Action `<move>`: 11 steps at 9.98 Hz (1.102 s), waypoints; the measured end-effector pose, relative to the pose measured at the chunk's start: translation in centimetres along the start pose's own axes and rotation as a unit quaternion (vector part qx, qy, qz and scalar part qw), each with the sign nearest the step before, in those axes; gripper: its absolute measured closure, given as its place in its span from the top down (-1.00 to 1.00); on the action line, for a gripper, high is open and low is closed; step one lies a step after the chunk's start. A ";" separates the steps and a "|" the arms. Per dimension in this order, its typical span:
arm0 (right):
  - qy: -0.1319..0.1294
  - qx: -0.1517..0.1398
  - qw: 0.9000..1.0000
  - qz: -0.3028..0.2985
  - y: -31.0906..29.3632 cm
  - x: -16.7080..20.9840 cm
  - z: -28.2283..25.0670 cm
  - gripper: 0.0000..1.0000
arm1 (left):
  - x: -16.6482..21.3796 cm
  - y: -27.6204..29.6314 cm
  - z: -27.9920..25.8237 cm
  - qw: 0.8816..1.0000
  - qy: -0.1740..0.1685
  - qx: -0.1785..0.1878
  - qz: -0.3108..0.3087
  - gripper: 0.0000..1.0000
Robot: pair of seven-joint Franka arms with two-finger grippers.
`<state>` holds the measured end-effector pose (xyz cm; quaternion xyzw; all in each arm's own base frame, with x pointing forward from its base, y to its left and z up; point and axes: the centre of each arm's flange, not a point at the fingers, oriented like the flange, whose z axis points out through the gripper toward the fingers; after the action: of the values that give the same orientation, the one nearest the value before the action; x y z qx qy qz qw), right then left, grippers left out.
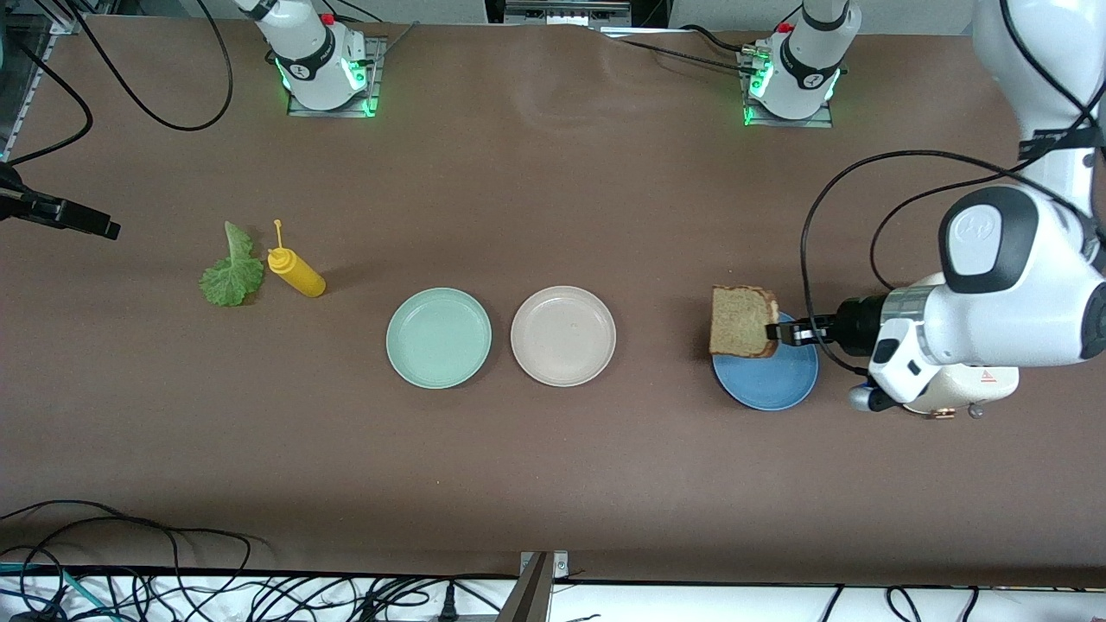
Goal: Make sandwich on beige plate with both arms
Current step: 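Carry the bread slice with the left gripper over the beige plate, then lower the bread onto the beige plate and open the left gripper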
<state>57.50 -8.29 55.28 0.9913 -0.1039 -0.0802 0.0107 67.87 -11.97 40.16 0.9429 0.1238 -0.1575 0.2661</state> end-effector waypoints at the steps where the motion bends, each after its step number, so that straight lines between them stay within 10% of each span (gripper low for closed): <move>1: 0.000 0.000 1.000 0.000 0.0 0.0 0.0 1.00 | 0.1 1.1 1.6 0.999 -0.013 -0.031 -0.004 -0.85; 4: 0.000 0.000 1.000 0.001 0.1 0.0 0.0 1.00 | 0.4 5.4 8.1 0.990 -0.051 -0.129 -0.022 -0.85; 11: 0.000 0.000 1.000 0.001 0.2 0.0 0.0 1.00 | 0.5 10.4 22.9 0.989 -0.022 -0.141 -0.045 -0.85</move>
<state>57.46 -8.44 55.28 0.9911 -0.1052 -0.0805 0.0110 66.31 -32.83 26.30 0.8858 0.1809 -0.1706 0.3918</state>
